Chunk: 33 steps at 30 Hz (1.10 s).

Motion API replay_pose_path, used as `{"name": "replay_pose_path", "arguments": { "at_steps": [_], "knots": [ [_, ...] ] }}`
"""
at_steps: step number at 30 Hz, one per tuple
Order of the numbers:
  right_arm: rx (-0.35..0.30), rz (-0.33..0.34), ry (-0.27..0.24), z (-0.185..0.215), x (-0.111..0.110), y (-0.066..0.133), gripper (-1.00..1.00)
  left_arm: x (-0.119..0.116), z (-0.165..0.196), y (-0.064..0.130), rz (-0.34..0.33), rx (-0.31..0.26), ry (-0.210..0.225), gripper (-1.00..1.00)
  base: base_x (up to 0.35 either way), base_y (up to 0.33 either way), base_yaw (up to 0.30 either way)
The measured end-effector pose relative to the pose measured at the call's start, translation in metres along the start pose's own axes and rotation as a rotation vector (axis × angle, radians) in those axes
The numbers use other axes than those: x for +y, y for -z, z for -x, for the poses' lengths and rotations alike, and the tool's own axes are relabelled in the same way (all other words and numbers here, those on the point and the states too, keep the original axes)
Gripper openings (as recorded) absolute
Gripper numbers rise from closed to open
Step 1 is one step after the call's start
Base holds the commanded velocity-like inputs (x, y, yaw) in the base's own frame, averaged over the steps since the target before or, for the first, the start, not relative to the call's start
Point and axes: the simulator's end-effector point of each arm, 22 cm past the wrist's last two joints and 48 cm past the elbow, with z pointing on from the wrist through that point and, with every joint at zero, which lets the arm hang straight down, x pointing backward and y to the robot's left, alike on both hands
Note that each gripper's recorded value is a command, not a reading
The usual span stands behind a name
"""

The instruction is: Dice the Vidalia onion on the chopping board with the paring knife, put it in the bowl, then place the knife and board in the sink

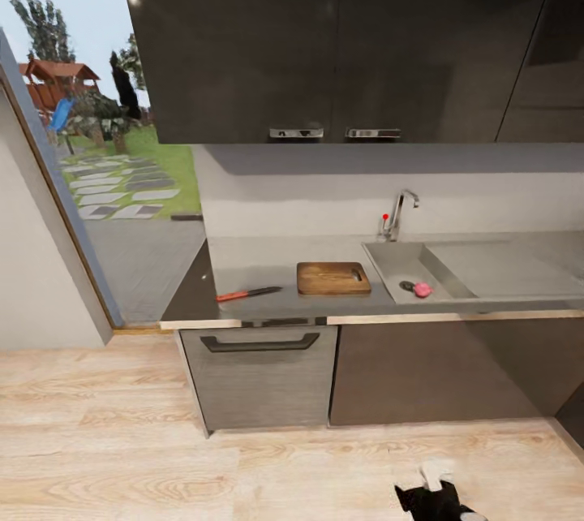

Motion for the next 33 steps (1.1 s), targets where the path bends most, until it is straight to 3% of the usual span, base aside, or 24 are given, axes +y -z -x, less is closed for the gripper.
{"name": "replay_pose_path", "arguments": {
  "at_steps": [4, 5, 6, 7, 8, 13, 16, 19, 24, 28, 33],
  "knots": [
    [0.098, 0.020, 0.001, -0.097, 0.017, 0.026, 1.00, -0.001, 0.001, 0.000, 0.000, -0.002, 0.002, 1.00, -0.002, 0.000, 0.000],
    [0.098, 0.040, -0.001, -0.125, 0.034, 0.037, 1.00, -0.003, 0.003, 0.000, -0.003, -0.006, 0.004, 1.00, 0.000, 0.000, 0.000],
    [0.177, 0.065, -0.006, -0.199, 0.054, 0.071, 1.00, -0.004, 0.004, 0.000, -0.004, -0.008, 0.005, 1.00, 0.000, 0.000, 0.000],
    [0.217, 0.083, -0.011, -0.247, 0.068, 0.100, 1.00, -0.005, 0.005, 0.000, -0.005, -0.010, 0.007, 1.00, 0.000, 0.000, 0.000],
    [0.194, 0.083, -0.012, -0.241, 0.070, 0.098, 1.00, -0.005, 0.005, 0.000, -0.005, -0.011, 0.007, 1.00, 0.000, 0.000, 0.000],
    [0.209, 0.109, -0.027, -0.311, 0.098, 0.159, 1.00, -0.008, 0.005, 0.000, -0.009, -0.012, 0.010, 1.00, 0.000, 0.000, 0.000],
    [0.208, 0.069, -0.037, -0.318, 0.091, 0.166, 1.00, -0.011, 0.006, 0.000, -0.012, -0.012, 0.011, 1.00, 0.000, 0.000, 0.000],
    [0.194, -0.018, -0.042, -0.315, 0.070, 0.164, 1.00, -0.011, 0.007, 0.000, -0.013, -0.014, 0.011, 1.00, 0.000, 0.000, 0.000],
    [0.083, -0.180, -0.030, -0.260, 0.021, 0.137, 1.00, -0.012, 0.010, -0.001, -0.013, -0.018, 0.012, 1.00, 0.000, 0.000, 0.000],
    [0.020, -0.229, -0.024, -0.198, 0.000, 0.111, 1.00, -0.012, 0.017, -0.001, -0.013, -0.033, 0.013, 1.00, 0.000, 0.000, 0.000],
    [-0.047, -0.241, -0.030, -0.143, -0.009, 0.098, 1.00, -0.012, 0.025, -0.001, -0.013, -0.050, 0.013, 1.00, 0.000, 0.000, 0.000]
  ]
}}
